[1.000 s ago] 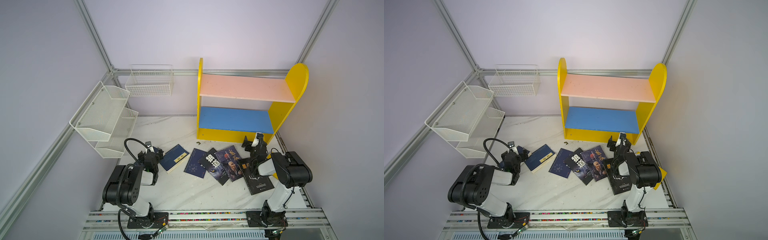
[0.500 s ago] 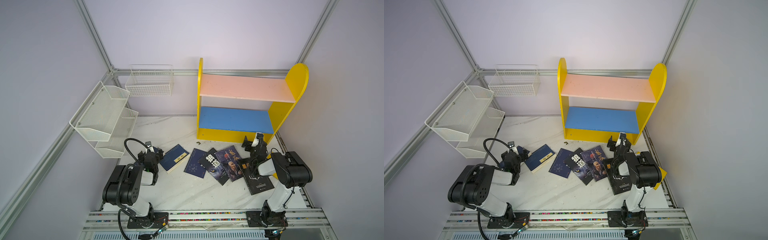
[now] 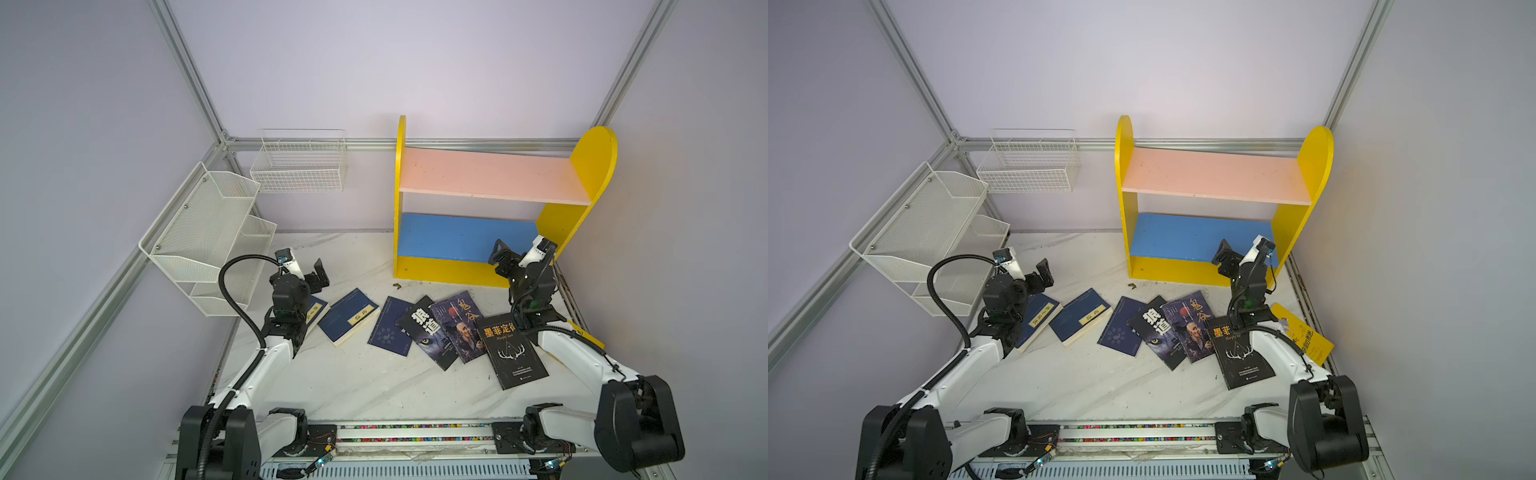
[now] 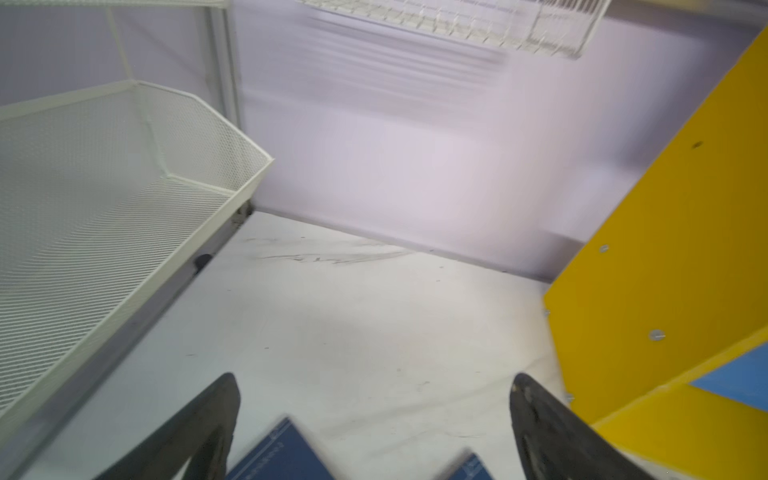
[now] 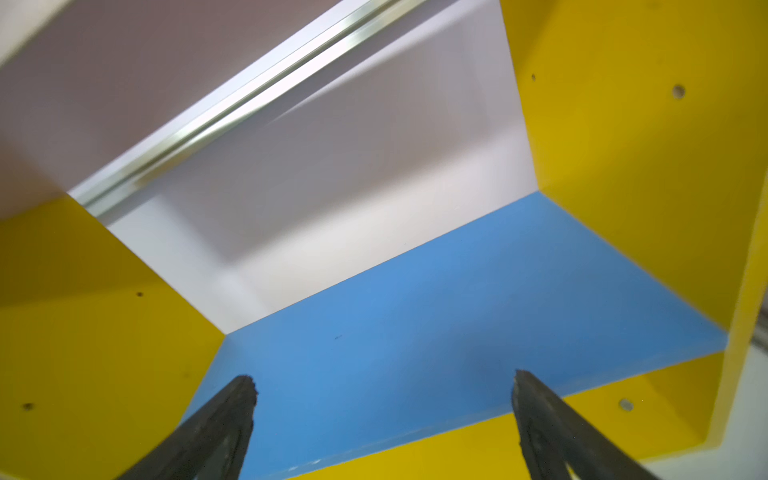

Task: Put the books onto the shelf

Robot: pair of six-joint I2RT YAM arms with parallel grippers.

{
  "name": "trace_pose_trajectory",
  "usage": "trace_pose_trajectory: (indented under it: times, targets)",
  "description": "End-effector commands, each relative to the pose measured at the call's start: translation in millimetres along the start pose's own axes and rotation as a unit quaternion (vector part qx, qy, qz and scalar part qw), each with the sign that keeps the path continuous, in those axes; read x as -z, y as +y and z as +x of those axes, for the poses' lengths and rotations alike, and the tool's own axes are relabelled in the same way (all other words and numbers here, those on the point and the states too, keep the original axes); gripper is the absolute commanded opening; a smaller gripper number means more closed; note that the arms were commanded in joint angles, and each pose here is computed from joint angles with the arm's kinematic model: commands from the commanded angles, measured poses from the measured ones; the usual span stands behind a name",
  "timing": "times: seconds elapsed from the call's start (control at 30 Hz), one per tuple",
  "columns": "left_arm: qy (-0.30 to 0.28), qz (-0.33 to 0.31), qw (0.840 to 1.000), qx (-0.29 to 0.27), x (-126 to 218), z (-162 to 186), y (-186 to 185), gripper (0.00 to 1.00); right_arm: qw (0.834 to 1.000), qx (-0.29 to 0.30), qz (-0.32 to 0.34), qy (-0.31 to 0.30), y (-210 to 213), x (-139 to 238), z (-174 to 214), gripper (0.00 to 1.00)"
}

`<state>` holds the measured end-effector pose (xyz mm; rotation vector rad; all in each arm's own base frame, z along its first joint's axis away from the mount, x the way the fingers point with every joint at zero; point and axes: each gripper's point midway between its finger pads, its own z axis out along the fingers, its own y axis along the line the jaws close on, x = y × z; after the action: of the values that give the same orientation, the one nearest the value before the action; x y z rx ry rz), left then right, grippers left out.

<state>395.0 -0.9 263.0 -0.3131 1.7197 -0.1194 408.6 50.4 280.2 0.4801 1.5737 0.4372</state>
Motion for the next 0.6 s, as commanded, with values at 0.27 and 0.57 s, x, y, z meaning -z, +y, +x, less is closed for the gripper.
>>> trace_pose_trajectory:
  times: [0.27,0.57]
  targets:
    - [0.160,0.225,0.935,0.221,37,-26,-153,1.00,0.966,-0.146,-0.171,0.127,203,44,31,0.97]
    - [0.090,0.361,0.886,0.276,40,-33,-167,1.00,0.945,-0.216,-0.214,0.122,216,49,30,0.97]
